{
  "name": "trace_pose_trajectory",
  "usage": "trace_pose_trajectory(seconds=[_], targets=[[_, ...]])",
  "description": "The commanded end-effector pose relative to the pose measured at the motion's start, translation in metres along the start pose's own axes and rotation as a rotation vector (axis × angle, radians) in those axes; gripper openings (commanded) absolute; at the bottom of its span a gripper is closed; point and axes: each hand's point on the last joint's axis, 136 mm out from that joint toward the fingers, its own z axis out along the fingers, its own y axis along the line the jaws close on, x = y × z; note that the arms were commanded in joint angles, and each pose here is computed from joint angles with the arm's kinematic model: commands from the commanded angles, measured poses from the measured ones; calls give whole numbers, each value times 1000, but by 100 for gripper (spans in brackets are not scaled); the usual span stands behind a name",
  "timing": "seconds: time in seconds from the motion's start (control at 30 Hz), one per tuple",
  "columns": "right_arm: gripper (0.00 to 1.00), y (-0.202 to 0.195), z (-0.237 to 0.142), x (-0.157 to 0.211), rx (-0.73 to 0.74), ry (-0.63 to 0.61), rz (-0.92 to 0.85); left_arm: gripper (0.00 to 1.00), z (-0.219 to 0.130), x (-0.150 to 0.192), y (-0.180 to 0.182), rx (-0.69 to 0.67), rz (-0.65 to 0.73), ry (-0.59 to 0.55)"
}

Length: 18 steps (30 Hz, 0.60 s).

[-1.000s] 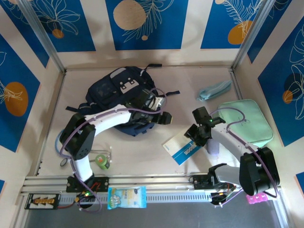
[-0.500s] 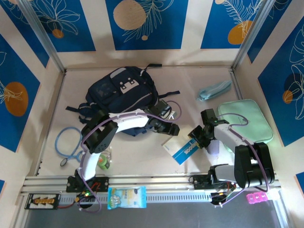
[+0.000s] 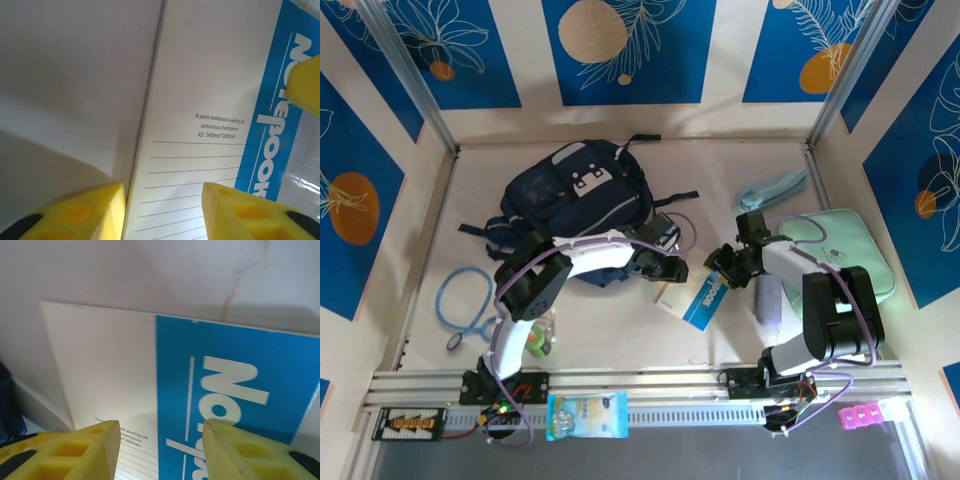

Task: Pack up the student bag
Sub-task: Pick up the book at the center of the table.

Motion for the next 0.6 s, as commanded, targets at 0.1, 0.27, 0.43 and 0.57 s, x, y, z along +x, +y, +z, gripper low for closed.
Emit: trace_pose_trajectory(seconds=[0.1,0.27,0.43,0.57], targets=[[48,2,-15,16,33,7,0,47,5,3,19,-73,-46,-4],[48,-9,-9,46,58,73,82,47,8,6,20,-79,-41,16],[49,-15,5,64,89,132,120,47,10,11,19,-71,-46,43],[49,-15,17,70,86,175,132,44,9,13,7,-12,-41,70]])
